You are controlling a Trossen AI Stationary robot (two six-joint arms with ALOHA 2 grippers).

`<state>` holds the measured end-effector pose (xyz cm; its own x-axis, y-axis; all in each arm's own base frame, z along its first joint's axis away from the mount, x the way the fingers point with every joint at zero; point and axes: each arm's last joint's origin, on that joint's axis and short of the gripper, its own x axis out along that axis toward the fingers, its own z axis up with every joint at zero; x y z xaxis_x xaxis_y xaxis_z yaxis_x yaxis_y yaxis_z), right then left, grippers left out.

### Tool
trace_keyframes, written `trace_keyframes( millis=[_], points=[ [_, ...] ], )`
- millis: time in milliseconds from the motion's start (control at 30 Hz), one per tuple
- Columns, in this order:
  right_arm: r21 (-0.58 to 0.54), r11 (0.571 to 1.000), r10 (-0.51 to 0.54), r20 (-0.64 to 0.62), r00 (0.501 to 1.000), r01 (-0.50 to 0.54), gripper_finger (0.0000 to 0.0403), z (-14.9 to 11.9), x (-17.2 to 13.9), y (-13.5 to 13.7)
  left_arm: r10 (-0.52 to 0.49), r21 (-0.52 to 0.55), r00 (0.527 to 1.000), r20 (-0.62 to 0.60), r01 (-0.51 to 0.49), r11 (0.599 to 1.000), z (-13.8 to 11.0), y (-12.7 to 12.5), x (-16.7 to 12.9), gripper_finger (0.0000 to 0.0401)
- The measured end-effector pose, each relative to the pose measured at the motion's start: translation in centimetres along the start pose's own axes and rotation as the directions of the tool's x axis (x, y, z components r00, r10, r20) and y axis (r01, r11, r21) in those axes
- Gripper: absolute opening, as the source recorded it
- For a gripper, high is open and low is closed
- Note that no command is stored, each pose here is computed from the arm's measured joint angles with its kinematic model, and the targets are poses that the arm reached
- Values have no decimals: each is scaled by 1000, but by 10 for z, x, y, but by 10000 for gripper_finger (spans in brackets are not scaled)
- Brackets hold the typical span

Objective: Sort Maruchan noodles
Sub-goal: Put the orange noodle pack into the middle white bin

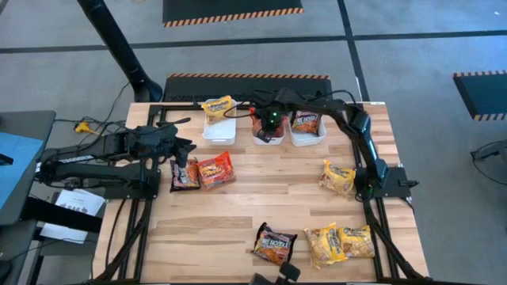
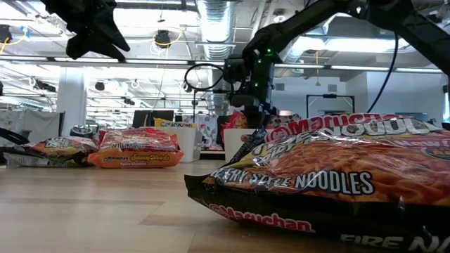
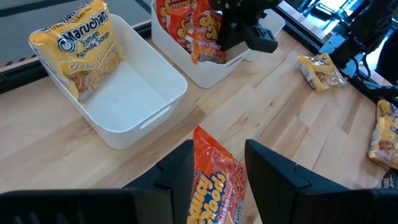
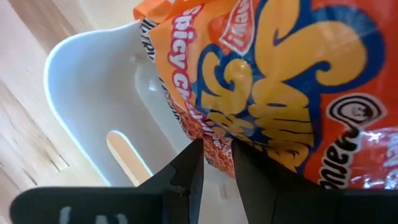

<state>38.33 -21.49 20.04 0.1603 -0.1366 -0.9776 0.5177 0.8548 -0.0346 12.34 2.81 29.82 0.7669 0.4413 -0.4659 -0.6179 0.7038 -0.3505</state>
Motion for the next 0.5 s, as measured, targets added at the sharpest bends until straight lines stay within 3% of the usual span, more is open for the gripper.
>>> trace_keyframes(
  millis=[500],
  points=[
    [-22,1000,2,-28,1000,-3,118,6,-34,6,1,12,999,-48,-1,1000,-4,2,0,128]
  ],
)
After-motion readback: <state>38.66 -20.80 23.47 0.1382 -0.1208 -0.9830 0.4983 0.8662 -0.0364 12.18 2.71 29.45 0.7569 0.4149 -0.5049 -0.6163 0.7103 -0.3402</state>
